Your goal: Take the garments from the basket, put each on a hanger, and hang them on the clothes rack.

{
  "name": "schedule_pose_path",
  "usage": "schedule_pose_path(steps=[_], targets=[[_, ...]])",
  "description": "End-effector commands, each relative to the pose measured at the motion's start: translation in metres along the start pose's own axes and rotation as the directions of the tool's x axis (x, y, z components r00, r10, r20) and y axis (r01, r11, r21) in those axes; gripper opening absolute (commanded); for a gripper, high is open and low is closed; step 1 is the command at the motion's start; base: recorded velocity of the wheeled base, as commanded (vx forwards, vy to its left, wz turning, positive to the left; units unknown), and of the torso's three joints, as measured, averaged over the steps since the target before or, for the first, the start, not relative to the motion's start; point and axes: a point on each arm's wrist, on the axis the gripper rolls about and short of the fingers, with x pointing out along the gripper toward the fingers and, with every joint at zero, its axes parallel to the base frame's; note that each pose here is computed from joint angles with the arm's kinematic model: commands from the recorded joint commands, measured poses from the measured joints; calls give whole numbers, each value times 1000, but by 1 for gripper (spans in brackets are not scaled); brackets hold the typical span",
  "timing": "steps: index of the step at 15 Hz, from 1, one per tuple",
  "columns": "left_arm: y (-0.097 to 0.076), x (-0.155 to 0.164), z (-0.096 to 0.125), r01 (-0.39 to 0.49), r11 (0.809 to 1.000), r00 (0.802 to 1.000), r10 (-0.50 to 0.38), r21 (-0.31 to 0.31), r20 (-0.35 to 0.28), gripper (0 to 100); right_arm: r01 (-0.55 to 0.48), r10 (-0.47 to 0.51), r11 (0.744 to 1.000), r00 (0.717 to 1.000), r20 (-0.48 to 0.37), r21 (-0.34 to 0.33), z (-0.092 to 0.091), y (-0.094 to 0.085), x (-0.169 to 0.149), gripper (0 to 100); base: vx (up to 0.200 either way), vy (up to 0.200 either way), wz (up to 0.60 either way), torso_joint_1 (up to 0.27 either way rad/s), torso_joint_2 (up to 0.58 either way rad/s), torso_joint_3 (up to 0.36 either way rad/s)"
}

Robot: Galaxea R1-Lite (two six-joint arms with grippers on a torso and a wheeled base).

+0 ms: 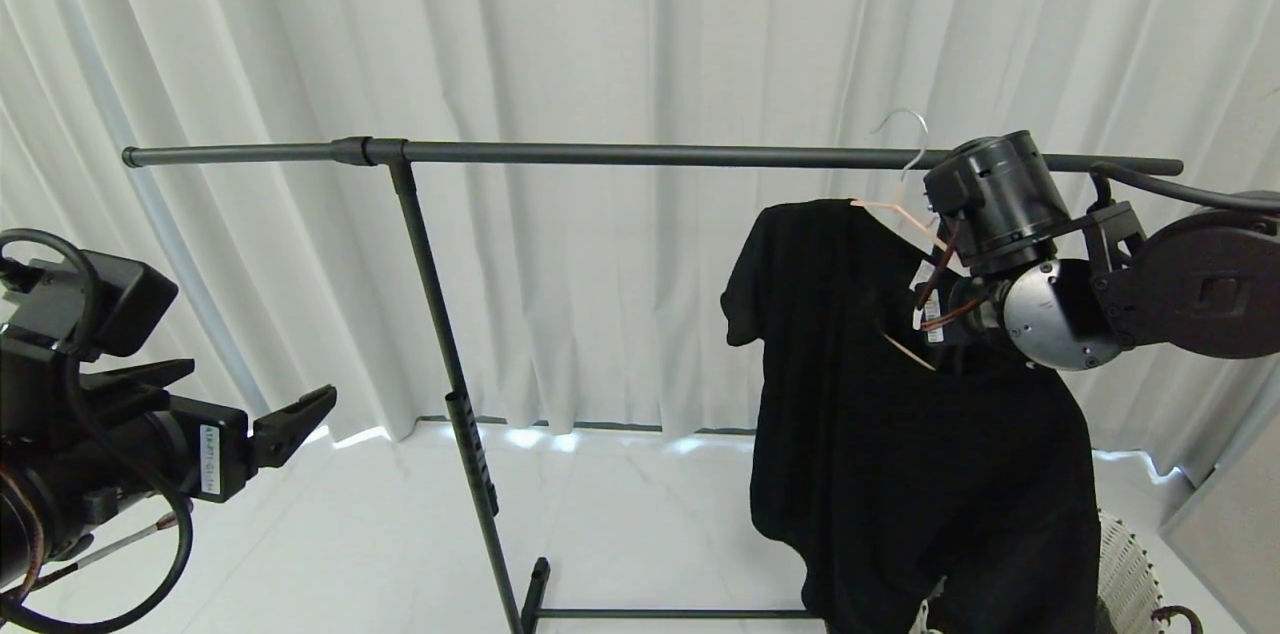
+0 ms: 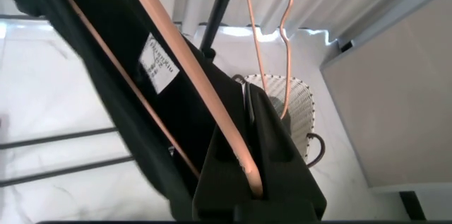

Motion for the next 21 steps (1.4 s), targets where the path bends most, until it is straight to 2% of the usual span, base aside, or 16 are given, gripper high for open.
schedule_pose_path(steps=[1, 3, 7, 13, 17, 21], targets=[[-2, 1, 0, 13, 1000, 1000, -13, 4, -3, 100, 14, -14, 1000, 1000, 7, 9, 2, -3, 0, 0, 200, 0, 0, 2, 2, 7], [-5, 1, -2, 26, 1000, 1000, -26, 7, -8, 100, 50, -50, 999, 999, 14, 15, 3, -6, 2, 0, 200, 0, 0, -10, 0, 5], [-8, 2, -1, 48, 999, 999, -47, 17, -6, 100, 53, -53, 998, 998, 16, 18, 4, -8, 2, 0, 200, 0, 0, 4, 6, -1], [-9, 0, -4, 48, 999, 999, -48, 12, -9, 100, 49, -50, 999, 999, 20, 17, 4, -8, -1, 0, 0, 0, 0, 0, 0, 0], [-11, 0, -11, 58, 998, 998, -57, 16, -32, 100, 90, -91, 996, 995, -35, -26, -5, 15, 38, 0, 0, 0, 0, 0, 0, 0], [-13, 0, -11, 68, 997, 997, -68, 20, -33, 100, 140, -140, 990, 989, -46, -16, 0, 33, 80, 0, 0, 0, 0, 0, 0, 0]])
